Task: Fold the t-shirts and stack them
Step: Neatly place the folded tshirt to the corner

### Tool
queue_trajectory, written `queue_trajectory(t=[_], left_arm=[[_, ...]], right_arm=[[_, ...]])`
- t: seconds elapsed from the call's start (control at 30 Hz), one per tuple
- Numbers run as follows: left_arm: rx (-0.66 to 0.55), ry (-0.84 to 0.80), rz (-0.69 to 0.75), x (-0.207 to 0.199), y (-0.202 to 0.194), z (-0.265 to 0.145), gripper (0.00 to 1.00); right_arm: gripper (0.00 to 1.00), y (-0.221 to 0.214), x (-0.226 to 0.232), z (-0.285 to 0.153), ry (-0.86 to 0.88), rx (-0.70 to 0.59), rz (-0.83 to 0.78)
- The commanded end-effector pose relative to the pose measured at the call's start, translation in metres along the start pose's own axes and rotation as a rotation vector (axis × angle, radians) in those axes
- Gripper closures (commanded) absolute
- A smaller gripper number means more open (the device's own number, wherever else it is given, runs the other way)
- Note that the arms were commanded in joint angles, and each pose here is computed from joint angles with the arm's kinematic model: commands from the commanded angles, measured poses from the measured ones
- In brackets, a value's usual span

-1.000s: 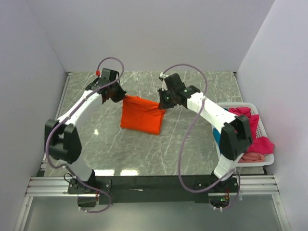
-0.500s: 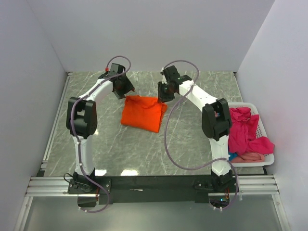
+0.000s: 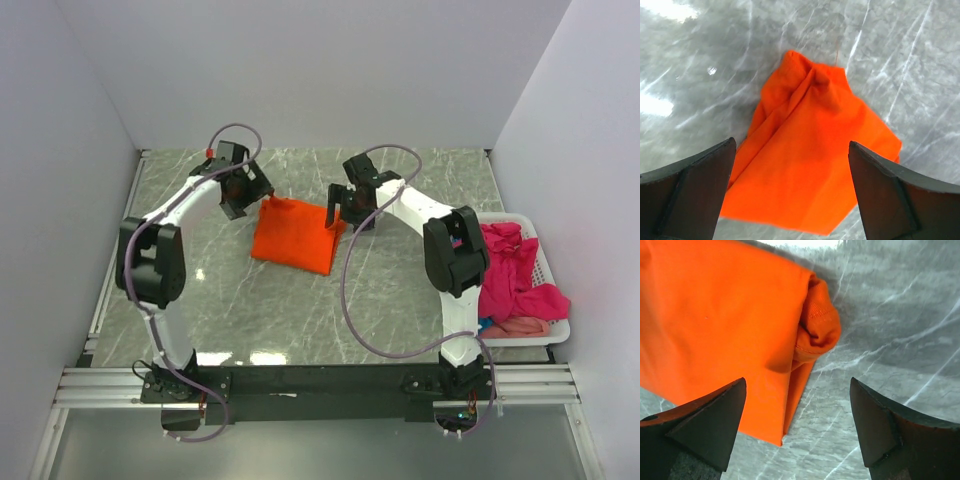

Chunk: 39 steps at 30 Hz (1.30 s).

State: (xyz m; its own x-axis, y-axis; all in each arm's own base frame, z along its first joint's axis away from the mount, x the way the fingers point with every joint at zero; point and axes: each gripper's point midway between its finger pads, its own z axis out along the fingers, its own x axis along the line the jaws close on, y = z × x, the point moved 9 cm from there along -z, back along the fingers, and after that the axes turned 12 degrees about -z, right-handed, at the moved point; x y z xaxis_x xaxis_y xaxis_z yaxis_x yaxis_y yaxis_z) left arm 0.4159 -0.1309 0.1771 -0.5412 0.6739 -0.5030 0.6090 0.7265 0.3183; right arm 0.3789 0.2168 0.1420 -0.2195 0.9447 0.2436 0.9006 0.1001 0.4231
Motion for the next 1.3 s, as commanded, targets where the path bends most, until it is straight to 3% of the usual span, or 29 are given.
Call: queue_trajectory(t=[0.0,0.2,0.43,0.53,0.7,0.9,1.0,1.03,1.17,1.2,1.27], left_arm=[[-0.065,-0.062,-0.015,0.003,0.004,-0.03,0.0],[-0.024,-0.056,-0.055,0.033,-0.02,-0.041,0.01],[-0.016,-0.037,-0.08,0.063,-0.039,-0.052,0.01],[-0.014,-0.028,-0.08,0.072,-0.044,-0.055,0.01],[-0.061,-0.104,-0.002,0.062,-0.036,-0.052,0.01],[-0.007,-0.113,0.088,0.036,-0.02,-0.021,0.01],[-0.007,-0.11,0.094,0.031,-0.017,-0.014,0.0],[-0.008,-0.104,0.092,0.031,-0.016,-0.014,0.01],[-0.023,-0.086,0.085,0.036,-0.016,-0.015,0.01],[-0.033,-0.081,0.086,0.036,-0.016,-0.017,0.01],[-0.039,-0.063,0.086,0.04,-0.016,-0.018,0.01]], right_arm=[[0.1,0.007,0.013,-0.011,0.009,-0.078,0.023],[0.18,-0.001,0.015,0.007,-0.027,-0.041,0.029],[0.33,-0.019,0.017,0.033,-0.074,0.028,0.01],[0.35,-0.025,0.019,0.037,-0.083,0.036,0.002],[0.35,-0.032,0.021,0.041,-0.086,0.052,-0.002],[0.38,-0.029,0.022,0.042,-0.084,0.038,-0.009],[0.52,-0.024,0.022,0.046,-0.092,0.039,-0.026],[0.64,-0.023,0.02,0.05,-0.105,0.046,-0.035],[0.94,-0.013,0.014,0.054,-0.169,0.051,-0.079],[1.0,-0.002,0.011,0.054,-0.193,0.029,-0.086],[1.0,0.006,0.004,0.05,-0.227,0.035,-0.131]])
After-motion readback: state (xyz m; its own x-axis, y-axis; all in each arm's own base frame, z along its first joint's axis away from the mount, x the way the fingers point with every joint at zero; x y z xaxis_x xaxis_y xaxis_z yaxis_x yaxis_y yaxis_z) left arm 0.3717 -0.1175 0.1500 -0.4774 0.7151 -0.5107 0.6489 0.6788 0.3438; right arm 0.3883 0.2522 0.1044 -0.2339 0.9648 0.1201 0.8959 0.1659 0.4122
